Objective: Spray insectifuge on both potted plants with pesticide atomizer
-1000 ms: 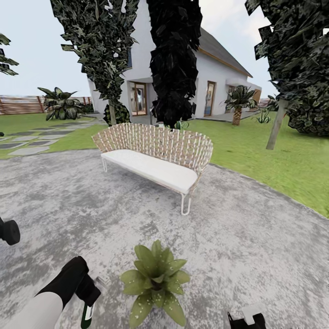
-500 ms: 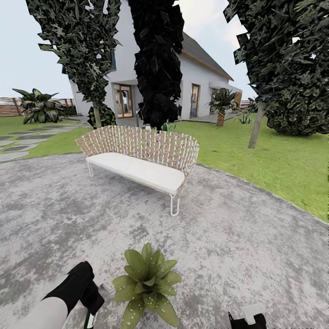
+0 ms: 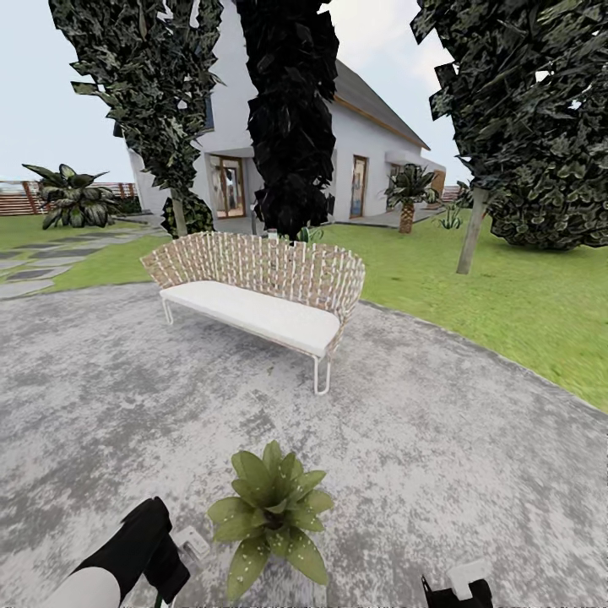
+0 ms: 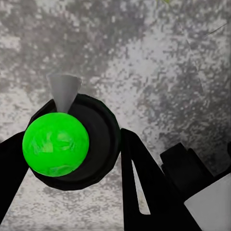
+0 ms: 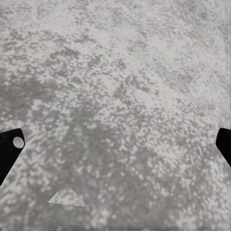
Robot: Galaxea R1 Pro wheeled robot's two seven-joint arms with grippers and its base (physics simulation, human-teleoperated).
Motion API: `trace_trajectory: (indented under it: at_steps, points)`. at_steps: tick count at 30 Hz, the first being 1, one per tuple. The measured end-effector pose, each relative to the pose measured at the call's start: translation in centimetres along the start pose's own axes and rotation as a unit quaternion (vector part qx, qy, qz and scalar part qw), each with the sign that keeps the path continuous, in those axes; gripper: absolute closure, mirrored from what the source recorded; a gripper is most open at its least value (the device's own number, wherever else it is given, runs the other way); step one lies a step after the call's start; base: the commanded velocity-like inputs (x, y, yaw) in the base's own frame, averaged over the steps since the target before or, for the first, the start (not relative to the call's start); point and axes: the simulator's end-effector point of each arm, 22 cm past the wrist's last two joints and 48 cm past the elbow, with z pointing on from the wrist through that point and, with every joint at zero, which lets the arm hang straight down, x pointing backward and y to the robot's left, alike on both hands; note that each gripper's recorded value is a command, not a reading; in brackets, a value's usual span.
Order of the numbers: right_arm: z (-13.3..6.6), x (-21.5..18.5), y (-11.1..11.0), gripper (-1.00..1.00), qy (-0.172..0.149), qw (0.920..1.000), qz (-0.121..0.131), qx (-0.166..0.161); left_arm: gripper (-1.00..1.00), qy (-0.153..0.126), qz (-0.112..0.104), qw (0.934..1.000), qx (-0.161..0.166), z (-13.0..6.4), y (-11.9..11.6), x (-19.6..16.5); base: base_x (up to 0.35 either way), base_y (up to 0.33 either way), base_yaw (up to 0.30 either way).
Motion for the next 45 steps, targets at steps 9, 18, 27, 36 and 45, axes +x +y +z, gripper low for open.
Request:
trace_trajectory:
  at_steps: [9,18,27,36,45]
  points:
    - [0.0,0.0,0.0,-1.00,0.000,1.0000,0.000,0.000,1.00,-0.011,0.001,0.9999,0.010,0.0,-1.3,-1.2,-0.004,0.000,0.000]
    - [0.0,0.0,-0.1,-1.00,0.000,1.0000,0.000,0.002,1.00,-0.026,0.006,0.9994,0.022,-2.6,0.3,-2.0,0.000,0.000,0.000]
    - [0.0,0.0,-0.4,-1.00,-0.001,1.0000,-0.001,0.009,1.00,0.004,0.011,0.9998,0.012,-2.4,1.8,0.7,0.000,0.000,0.000]
    - [0.0,-0.1,-0.3,-1.00,-0.001,1.0000,0.000,0.008,1.00,0.014,0.030,0.9994,0.000,-2.8,2.2,0.5,0.000,0.000,0.000]
    - [0.0,-0.2,-0.4,-1.00,-0.003,1.0000,0.001,0.009,1.00,0.024,0.019,0.9995,-0.011,-3.1,4.1,2.4,-0.006,0.040,-0.126]
